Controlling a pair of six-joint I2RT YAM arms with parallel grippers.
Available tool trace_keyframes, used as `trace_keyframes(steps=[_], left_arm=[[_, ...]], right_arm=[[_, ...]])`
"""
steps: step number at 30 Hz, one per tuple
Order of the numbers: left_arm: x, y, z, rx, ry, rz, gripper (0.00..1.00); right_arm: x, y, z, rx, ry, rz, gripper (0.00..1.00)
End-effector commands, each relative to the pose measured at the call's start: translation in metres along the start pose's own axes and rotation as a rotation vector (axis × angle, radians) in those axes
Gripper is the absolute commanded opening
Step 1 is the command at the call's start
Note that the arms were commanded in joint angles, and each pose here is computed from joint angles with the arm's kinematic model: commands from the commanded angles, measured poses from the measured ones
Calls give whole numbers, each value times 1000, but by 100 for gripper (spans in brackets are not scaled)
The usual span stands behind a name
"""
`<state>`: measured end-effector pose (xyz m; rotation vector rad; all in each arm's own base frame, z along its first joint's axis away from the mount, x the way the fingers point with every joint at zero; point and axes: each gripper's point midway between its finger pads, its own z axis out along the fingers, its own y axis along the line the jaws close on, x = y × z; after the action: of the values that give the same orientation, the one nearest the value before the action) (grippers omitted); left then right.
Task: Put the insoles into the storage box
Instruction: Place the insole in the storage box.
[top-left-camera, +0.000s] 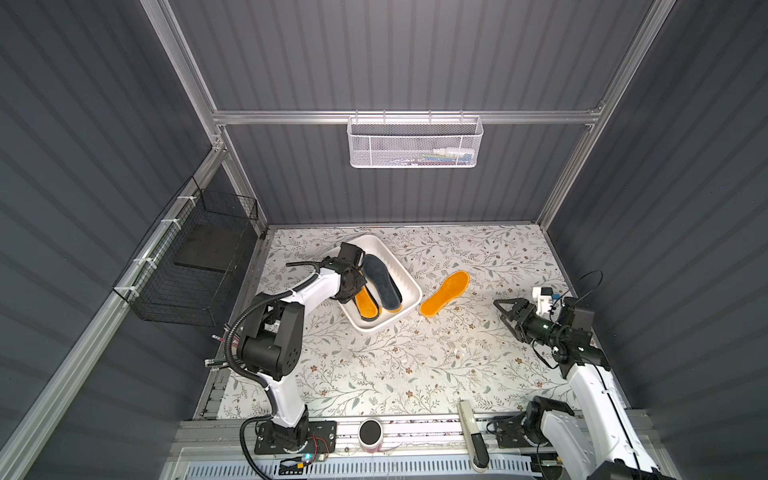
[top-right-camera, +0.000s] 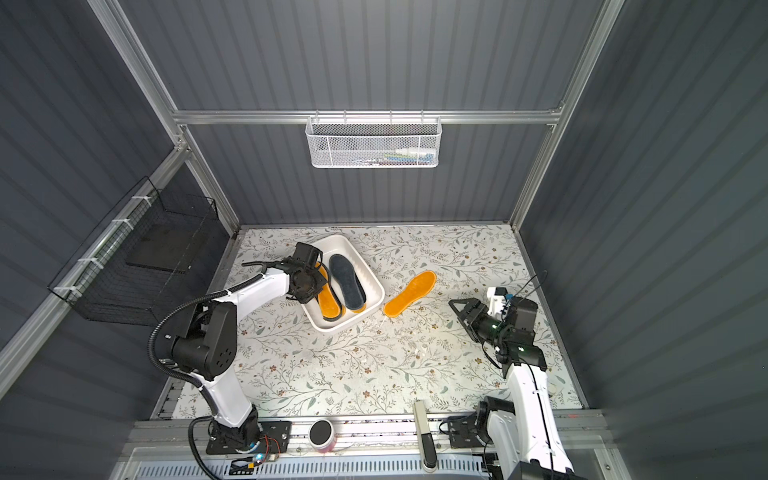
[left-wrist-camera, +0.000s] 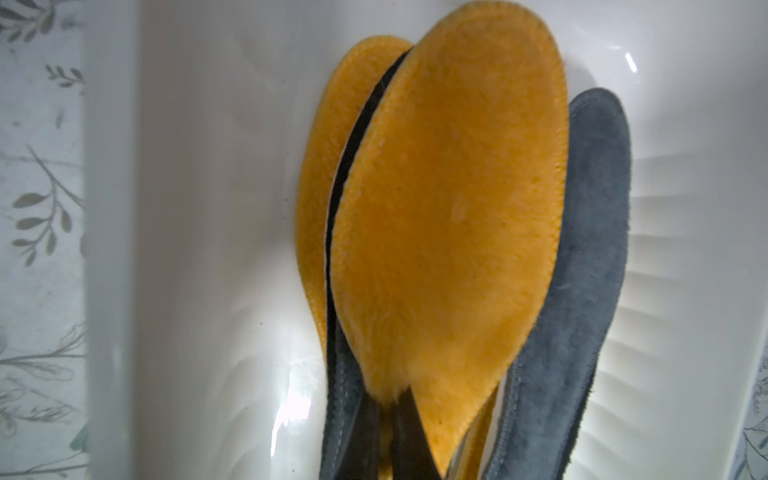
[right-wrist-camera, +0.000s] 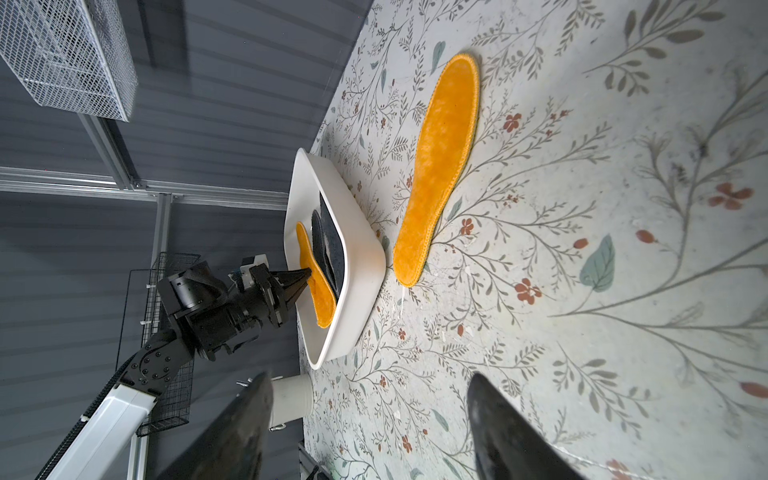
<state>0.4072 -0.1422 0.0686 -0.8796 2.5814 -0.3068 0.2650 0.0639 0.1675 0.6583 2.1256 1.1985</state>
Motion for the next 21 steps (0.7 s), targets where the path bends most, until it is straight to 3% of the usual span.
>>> trace_keyframes(steps=[1,21], left_arm=[[-5,1,-3,-20,-1,-18,0],[1,4,6,-30,69,-7,0]], right_arm=[[1,-1,1,-12,4,0,73],[1,-2,2,-14,6,6,74]])
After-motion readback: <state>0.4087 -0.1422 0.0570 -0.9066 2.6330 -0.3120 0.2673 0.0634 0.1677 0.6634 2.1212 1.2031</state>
